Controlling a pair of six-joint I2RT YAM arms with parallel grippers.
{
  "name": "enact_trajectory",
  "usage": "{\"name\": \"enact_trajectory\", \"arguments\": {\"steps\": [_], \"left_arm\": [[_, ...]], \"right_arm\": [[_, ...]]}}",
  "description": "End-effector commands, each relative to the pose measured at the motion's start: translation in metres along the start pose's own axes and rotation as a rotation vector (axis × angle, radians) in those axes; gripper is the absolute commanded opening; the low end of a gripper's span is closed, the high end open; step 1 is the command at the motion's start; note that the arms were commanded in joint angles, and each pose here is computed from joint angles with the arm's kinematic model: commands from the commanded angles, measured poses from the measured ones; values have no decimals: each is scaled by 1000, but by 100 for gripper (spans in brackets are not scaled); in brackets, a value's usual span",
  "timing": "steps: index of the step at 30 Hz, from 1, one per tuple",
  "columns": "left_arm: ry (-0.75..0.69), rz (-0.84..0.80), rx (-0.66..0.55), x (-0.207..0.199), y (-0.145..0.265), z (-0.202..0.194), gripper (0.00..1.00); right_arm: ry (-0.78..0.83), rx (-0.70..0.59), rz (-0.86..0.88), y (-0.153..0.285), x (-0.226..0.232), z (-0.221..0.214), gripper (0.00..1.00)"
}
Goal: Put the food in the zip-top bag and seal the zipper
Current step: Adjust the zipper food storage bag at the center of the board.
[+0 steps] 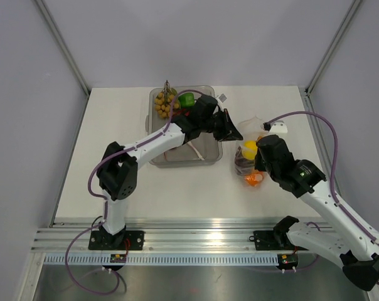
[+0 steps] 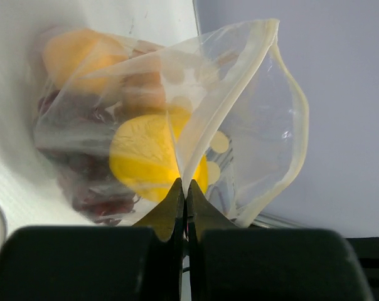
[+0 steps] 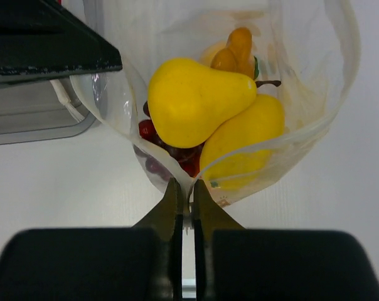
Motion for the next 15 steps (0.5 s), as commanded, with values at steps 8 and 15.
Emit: {"name": "enact_trajectory", "arguments": {"steps": [8, 15], "left_arm": [[-184, -90, 4, -21, 62, -18, 43], [-673, -62, -54, -49, 119, -3, 65]], "right_arm": [[241, -229, 127, -5, 23, 56, 0], [315, -177, 204, 10, 28, 64, 0]]}}
Point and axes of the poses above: each gripper's point midway between its finger pads, its own y axis back along the fingers, its own x axis along the line the jaws close on, z = x × y, the point moved 6 cm from there along y, back along the fingers, and after that the axes turned 2 degrees about -y, right-handed, at the moved point
